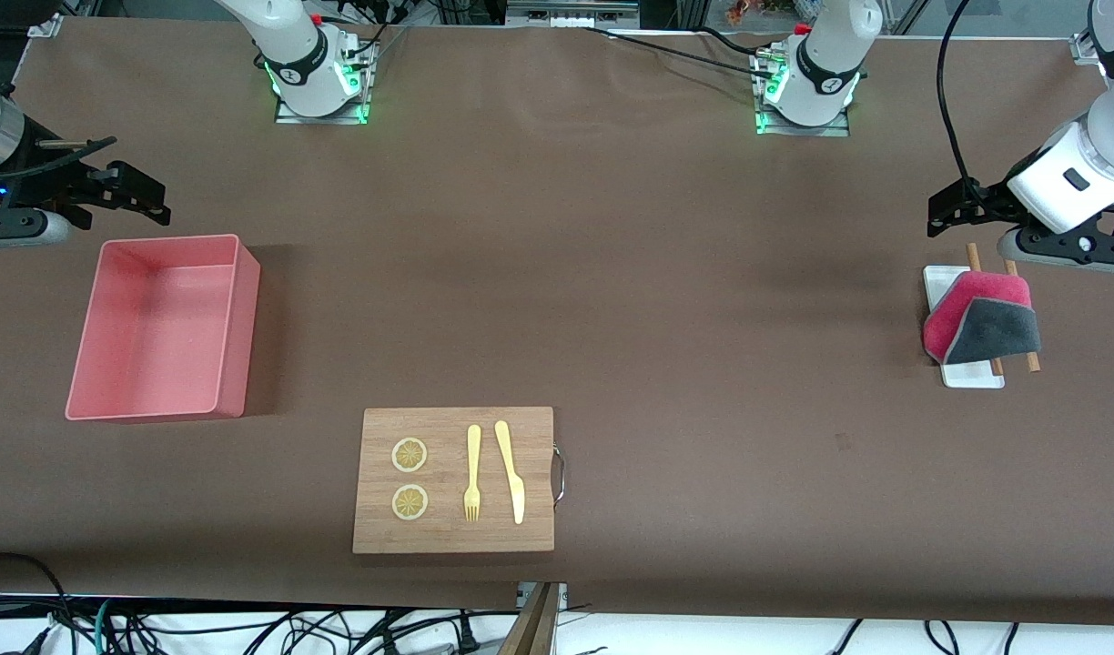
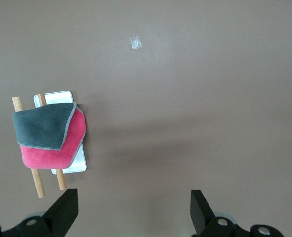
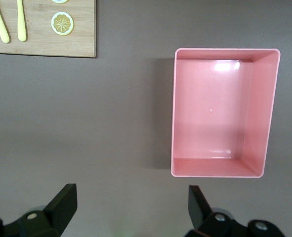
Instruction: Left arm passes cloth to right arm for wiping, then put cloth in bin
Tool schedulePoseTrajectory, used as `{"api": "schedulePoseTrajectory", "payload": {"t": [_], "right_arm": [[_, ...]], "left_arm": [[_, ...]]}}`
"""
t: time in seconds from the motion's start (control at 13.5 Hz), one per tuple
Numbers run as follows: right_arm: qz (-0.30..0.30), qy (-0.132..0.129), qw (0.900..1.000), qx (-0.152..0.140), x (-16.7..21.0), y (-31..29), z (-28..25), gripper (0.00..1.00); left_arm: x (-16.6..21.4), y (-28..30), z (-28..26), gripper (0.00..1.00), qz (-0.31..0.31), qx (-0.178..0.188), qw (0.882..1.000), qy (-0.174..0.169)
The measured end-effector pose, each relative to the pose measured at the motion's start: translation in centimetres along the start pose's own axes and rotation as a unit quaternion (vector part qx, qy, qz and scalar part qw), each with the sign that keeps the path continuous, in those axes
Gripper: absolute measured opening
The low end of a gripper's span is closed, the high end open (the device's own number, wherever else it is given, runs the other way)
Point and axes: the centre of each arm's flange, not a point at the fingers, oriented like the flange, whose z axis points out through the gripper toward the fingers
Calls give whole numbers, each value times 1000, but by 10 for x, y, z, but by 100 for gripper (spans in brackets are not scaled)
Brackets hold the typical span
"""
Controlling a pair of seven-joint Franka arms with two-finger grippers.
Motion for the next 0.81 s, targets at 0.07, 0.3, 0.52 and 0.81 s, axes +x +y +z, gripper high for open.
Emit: {"api": "schedulePoseTrajectory", "payload": {"t": [0.07,0.3,0.52,0.81], "right_arm": [[0,0,1000,0,0,0,0,100],[0,0,1000,0,0,0,0,100],[0,0,1000,0,0,0,0,100],[0,0,1000,0,0,0,0,100]], "left_arm": [[-1,0,2,100,1,6,1000,-7],[-1,0,15,100,3,11,999,-38],[4,-8,52,100,12,60,995,-85],[14,-4,102,100,42,125,983,-131]]}}
